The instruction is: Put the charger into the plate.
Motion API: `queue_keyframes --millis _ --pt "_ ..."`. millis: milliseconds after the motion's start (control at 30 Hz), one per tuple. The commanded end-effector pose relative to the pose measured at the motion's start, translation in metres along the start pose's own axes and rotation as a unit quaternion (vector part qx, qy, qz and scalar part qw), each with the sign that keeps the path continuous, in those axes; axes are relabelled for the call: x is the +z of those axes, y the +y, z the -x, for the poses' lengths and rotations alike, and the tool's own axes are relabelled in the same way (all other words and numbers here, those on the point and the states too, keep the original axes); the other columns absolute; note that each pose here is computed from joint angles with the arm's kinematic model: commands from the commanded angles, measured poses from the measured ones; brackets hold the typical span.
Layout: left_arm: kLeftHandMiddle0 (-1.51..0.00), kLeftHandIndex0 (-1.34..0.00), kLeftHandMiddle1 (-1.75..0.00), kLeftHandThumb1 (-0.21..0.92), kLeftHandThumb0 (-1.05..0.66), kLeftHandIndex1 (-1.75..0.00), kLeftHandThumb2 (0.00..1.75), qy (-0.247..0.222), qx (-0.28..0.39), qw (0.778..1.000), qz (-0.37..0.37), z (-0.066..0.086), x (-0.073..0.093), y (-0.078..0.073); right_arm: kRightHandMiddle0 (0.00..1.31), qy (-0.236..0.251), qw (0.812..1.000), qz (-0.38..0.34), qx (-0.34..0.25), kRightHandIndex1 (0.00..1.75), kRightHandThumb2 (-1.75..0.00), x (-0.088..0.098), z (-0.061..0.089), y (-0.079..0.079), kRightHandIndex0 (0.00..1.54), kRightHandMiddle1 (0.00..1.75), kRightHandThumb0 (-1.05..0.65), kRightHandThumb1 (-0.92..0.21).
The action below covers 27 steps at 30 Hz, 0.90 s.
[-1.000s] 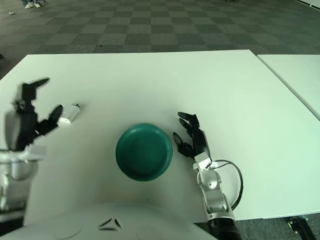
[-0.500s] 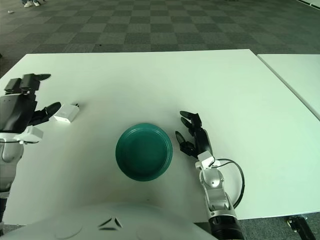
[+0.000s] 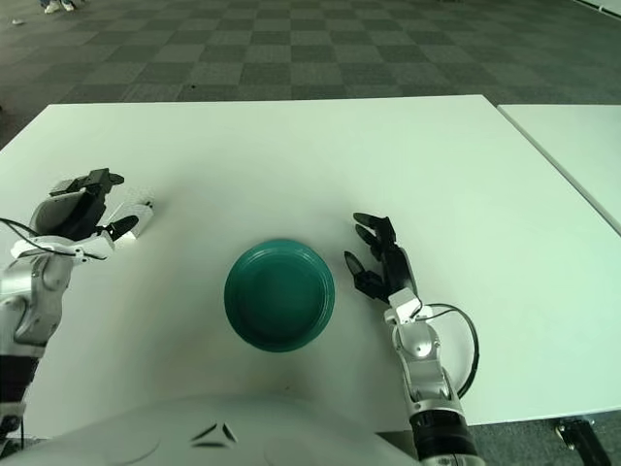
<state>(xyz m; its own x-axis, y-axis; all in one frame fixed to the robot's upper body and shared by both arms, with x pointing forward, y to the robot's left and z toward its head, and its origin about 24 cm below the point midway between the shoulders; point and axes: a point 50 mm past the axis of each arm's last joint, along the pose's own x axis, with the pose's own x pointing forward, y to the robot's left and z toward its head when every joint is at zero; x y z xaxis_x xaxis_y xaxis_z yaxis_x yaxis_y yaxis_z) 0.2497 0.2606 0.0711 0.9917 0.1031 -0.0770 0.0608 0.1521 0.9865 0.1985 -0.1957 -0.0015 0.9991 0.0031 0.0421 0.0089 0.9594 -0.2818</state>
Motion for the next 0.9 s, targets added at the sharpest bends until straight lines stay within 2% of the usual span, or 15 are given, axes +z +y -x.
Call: queue_keyframes --millis 0,467,867 --pt "-0.23 0.0 -0.09 0.92 -1.05 -1.01 0.7 0.004 -0.008 1.0 -0.006 -0.005 -0.004 -0.003 0.0 0.109 0.994 -0.006 0.013 0.15 -0.55 -0.043 0.033 0.005 0.46 0.91 -0.61 -0.92" --pt "-0.29 0.0 -0.07 0.92 -1.05 -1.01 0.73 0.029 -0.058 0.997 0.039 -0.012 0.0 -0.018 0.0 0.107 0.994 -0.026 0.014 0.15 -0.53 -0.046 0.032 0.003 0.46 0.93 -0.55 -0.92" --pt "-0.28 0.0 -0.05 0.92 -1.05 -1.05 0.7 0.026 -0.074 0.996 0.044 -0.017 -0.004 -0.024 0.0 0.105 0.994 -0.031 0.013 0.16 -0.53 -0.048 0.031 0.002 0.46 0.94 -0.56 -0.92"
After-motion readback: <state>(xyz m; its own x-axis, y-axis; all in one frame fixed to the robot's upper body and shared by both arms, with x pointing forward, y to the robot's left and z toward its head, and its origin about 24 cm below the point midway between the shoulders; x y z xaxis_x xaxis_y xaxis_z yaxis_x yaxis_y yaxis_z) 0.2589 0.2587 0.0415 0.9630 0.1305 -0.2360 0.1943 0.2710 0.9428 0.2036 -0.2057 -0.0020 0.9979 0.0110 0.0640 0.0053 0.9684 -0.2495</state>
